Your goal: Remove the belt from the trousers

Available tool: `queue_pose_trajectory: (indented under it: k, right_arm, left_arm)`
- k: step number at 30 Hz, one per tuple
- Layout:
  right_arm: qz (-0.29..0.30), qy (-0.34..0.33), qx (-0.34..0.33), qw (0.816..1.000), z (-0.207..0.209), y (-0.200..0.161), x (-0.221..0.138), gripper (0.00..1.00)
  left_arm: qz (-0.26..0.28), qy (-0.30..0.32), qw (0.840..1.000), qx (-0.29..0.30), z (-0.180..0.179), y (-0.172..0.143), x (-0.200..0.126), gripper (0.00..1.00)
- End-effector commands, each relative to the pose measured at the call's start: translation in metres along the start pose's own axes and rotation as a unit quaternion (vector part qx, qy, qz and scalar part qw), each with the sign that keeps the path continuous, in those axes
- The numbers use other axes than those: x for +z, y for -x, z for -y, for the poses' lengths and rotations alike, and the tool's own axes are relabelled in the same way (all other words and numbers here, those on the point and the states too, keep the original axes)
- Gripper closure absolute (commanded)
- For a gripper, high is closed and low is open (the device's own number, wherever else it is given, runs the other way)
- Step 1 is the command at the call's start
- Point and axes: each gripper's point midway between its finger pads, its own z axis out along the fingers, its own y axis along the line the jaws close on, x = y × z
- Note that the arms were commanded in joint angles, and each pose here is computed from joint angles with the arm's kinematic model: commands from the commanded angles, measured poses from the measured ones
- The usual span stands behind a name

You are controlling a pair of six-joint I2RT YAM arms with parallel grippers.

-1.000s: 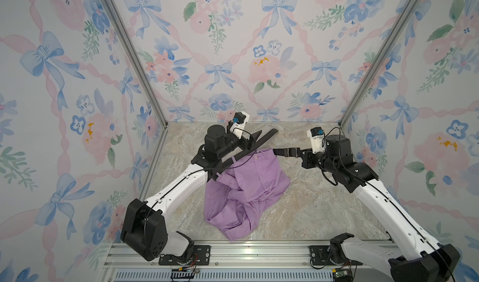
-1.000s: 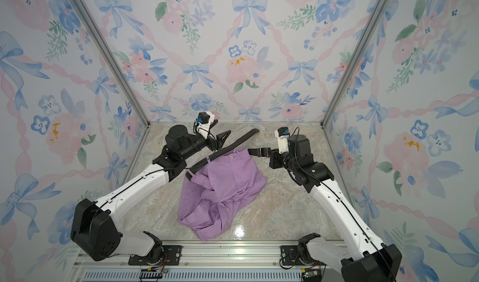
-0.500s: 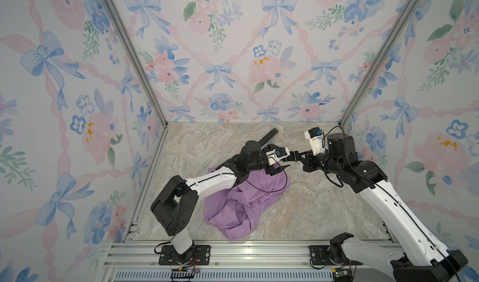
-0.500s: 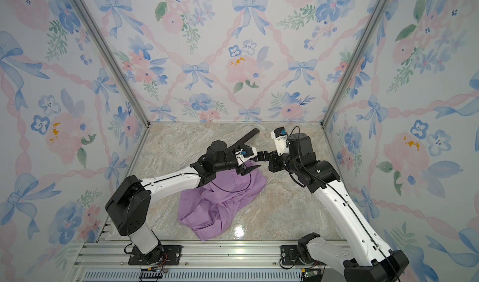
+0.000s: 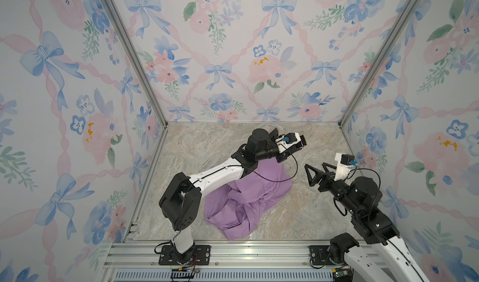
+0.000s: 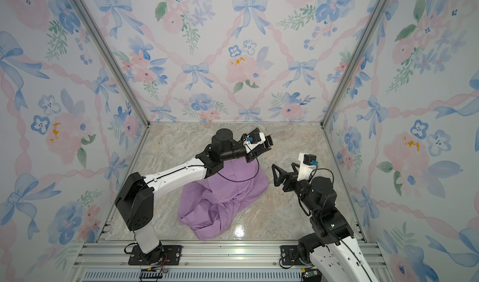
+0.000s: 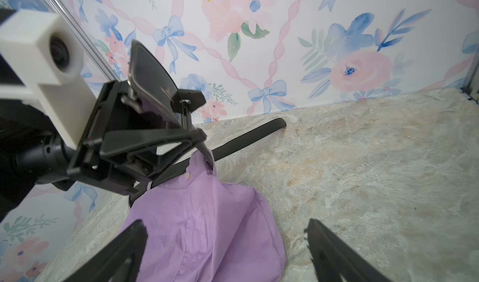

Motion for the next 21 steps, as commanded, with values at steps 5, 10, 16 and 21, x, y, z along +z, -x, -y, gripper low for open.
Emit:
queue_pose_trajectory:
  k: [5, 10, 16, 21]
  right_arm:
    - [0.071, 0.087, 0.025, 0.993, -0.018, -0.006, 0.046, 0.01]
    - [0.058, 0.149, 0.034, 0.987, -0.045, -0.006, 0.102, 0.01]
    - [-0.062, 0.141, 0.040, 0.987, -0.056, -0.049, 0.179, 0.07]
    - [-0.117, 0.062, 0.063, 0.989, -0.010, -0.074, 0.218, 0.21]
  left_arm:
    - [0.090, -0.011, 0.994, -0.056, -0.021, 0.076, -0.023, 1.00]
    - [0.108, -0.016, 0.991, -0.078, -0.029, 0.093, -0.025, 1.00]
    - [0.135, -0.028, 0.986, -0.095, -0.032, 0.122, -0.033, 1.00]
    - [0.202, -0.019, 0.972, -0.119, -0.057, 0.198, -0.084, 1.00]
